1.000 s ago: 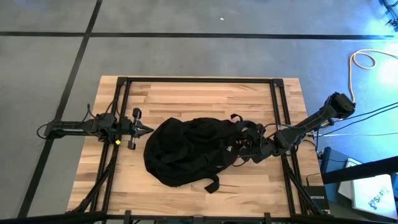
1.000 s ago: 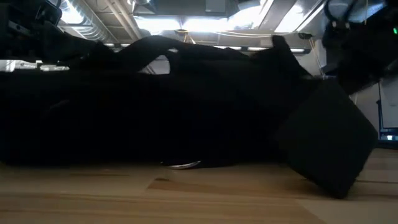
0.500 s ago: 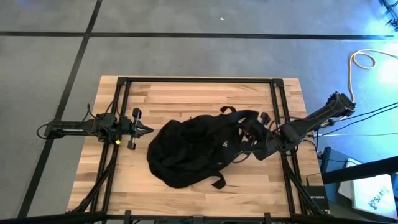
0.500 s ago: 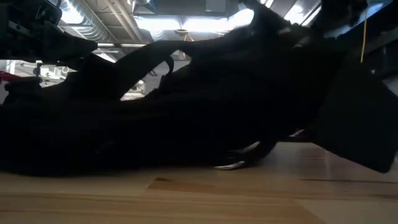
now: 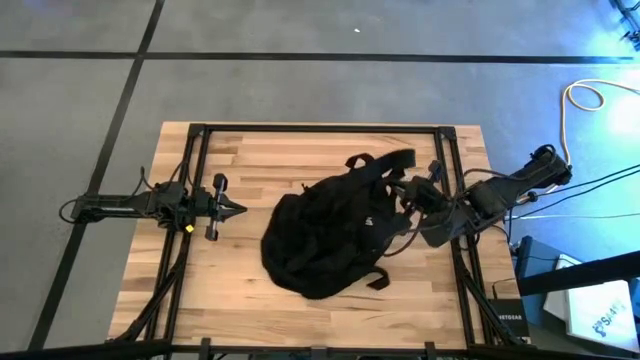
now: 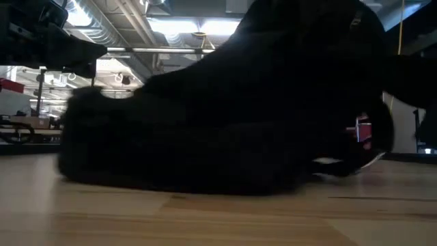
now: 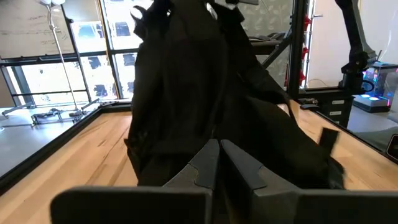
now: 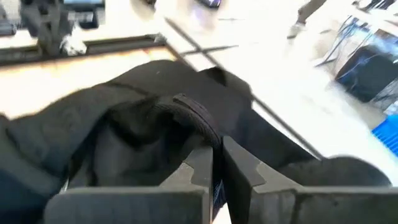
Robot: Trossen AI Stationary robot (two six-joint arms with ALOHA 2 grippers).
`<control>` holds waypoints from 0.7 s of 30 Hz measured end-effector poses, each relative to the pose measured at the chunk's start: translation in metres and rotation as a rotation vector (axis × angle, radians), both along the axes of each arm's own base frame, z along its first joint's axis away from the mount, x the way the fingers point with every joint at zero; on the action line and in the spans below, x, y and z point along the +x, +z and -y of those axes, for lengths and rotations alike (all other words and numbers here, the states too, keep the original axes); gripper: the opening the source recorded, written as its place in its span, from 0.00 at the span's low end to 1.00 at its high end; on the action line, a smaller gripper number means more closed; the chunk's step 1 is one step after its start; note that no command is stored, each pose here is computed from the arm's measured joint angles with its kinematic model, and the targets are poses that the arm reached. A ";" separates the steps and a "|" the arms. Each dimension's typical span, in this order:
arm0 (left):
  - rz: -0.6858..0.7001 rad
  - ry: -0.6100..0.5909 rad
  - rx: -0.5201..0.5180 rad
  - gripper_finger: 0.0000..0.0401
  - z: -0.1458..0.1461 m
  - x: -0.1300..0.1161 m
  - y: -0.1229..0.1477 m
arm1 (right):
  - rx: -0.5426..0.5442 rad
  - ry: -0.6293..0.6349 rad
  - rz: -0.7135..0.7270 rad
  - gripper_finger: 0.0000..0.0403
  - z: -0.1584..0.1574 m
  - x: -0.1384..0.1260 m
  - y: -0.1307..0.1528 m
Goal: Unpack backpack
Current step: Prepare the black backpack
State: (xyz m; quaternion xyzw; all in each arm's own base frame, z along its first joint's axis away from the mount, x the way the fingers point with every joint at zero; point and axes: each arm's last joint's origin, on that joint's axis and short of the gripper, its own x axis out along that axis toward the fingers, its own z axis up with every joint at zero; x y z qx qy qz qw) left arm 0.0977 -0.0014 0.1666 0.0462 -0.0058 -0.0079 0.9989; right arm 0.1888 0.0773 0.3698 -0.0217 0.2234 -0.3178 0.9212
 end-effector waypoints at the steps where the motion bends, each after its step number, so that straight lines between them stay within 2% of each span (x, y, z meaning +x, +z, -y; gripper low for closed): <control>1: 0.001 0.000 0.000 0.00 0.000 0.000 0.000 | 0.000 -0.007 0.016 0.00 0.001 0.000 0.004; 7: 0.000 0.000 0.000 0.00 0.000 0.000 0.000 | 0.014 -0.034 0.045 0.00 0.007 0.001 0.014; 18: 0.000 0.000 0.000 0.00 0.000 0.000 0.000 | 0.051 -0.084 -0.014 0.00 0.013 -0.006 0.006; 21: 0.001 0.000 0.000 0.00 0.000 0.000 0.000 | 0.067 -0.090 -0.032 0.00 0.013 -0.005 -0.004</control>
